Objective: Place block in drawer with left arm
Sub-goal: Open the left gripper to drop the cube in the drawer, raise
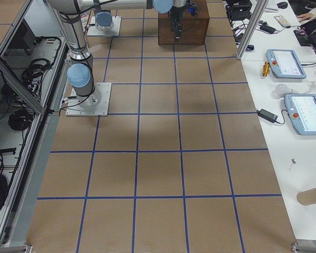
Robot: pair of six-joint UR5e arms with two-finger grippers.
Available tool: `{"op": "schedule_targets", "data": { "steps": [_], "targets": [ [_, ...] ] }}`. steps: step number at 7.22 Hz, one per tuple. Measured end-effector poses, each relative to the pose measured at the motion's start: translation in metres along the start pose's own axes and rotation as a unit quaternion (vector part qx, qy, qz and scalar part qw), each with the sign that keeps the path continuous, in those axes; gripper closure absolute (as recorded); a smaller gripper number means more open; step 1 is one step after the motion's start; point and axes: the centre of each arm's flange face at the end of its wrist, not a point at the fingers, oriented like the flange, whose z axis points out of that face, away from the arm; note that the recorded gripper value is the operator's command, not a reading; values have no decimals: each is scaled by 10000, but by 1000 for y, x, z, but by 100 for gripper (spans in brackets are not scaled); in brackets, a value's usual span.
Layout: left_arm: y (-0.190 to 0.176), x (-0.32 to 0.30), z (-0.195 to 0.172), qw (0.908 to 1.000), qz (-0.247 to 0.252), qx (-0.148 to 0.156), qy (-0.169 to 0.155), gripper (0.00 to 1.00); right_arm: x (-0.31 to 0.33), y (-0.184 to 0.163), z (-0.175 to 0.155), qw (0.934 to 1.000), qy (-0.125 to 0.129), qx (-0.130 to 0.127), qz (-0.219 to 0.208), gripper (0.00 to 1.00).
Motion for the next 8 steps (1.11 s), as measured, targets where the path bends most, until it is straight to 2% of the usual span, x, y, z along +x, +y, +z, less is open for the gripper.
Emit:
{"op": "schedule_targets", "data": {
  "steps": [1,2,4,6,7,8],
  "targets": [
    [-10,12,-3,9951,-993,-2,-28,0,0,0,0,10000,-2,0,1,0],
    [-18,20,-7,9793,-2021,47,-134,0,0,0,0,10000,-3,0,2,0],
    [-28,29,-12,9345,-3533,239,-357,0,0,0,0,10000,-4,0,0,0],
    [-58,43,-6,8855,-4609,407,-431,0,0,0,0,10000,-1,0,1,0],
    [-79,57,-1,8682,-4920,466,-438,0,0,0,0,10000,-2,0,2,0],
    [-92,71,3,8613,-5037,496,-439,0,0,0,0,10000,-3,0,1,0]
  ]
}}
